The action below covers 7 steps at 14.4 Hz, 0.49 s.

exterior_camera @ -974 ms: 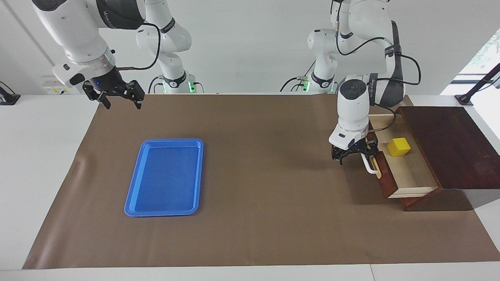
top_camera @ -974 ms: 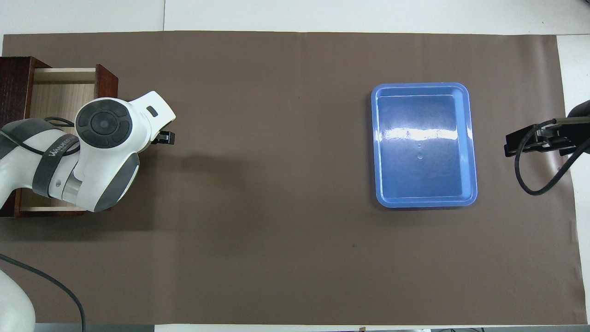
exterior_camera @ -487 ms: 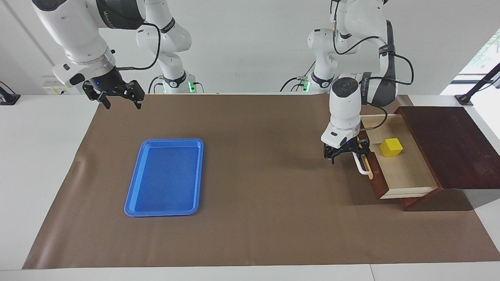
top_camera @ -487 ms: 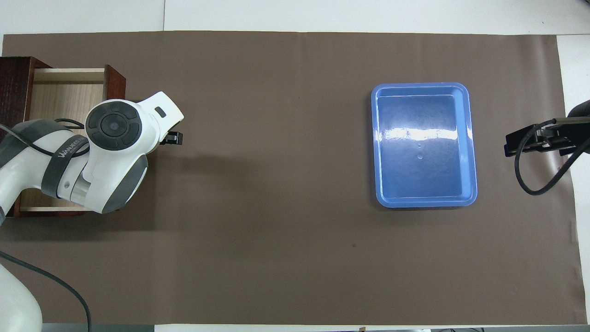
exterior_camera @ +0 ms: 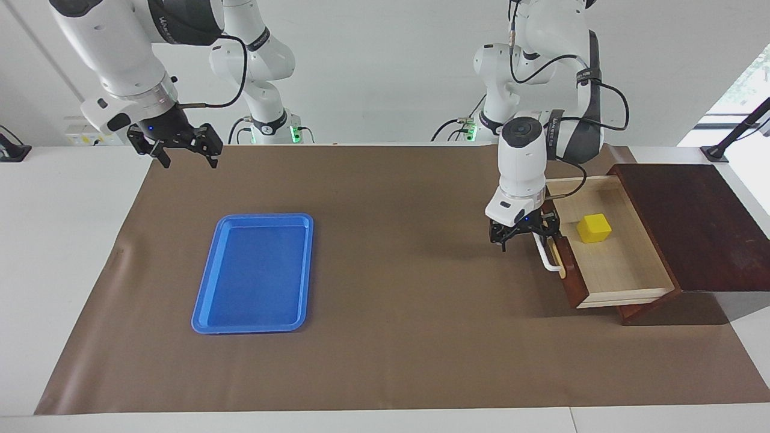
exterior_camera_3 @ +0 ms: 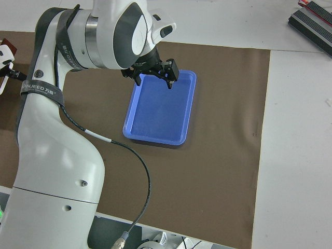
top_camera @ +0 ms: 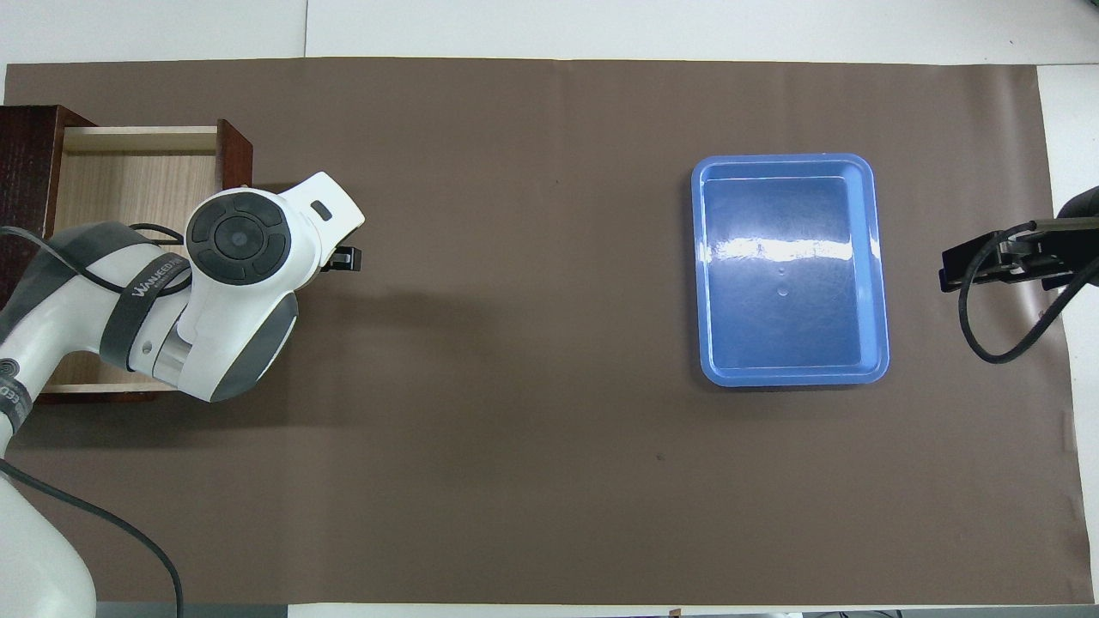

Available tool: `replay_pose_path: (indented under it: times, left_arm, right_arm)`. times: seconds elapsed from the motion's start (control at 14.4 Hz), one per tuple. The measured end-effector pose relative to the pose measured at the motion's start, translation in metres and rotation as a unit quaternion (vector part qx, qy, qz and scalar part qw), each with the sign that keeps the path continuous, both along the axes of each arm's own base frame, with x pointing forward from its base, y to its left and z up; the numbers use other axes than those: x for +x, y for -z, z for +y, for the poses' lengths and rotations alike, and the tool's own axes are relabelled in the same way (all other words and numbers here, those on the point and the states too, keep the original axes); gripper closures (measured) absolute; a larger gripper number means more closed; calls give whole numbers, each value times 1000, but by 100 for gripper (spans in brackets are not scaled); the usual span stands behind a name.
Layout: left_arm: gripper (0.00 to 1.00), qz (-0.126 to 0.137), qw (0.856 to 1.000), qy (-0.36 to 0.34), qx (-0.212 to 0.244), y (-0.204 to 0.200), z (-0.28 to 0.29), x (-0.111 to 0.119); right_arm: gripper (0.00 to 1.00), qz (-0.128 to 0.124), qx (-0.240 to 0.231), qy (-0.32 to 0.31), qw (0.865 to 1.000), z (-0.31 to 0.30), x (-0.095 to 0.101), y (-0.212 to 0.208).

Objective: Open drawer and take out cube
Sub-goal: 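Pull the white drawer handle away from the box with the left gripper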

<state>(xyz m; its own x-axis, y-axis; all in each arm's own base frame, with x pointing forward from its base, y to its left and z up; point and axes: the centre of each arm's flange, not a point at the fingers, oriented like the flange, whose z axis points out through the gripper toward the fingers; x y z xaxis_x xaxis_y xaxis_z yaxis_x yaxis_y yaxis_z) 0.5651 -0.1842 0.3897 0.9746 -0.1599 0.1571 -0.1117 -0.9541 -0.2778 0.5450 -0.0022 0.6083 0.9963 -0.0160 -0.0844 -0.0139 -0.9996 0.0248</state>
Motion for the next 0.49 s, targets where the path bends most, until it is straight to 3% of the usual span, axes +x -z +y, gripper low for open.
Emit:
replay_pose_path:
  times: [0.49]
  left_arm:
    - [0,7,1000,-11,4,-17,-5,3]
  right_arm:
    - [0,0,0,13,1000,-15,0,0]
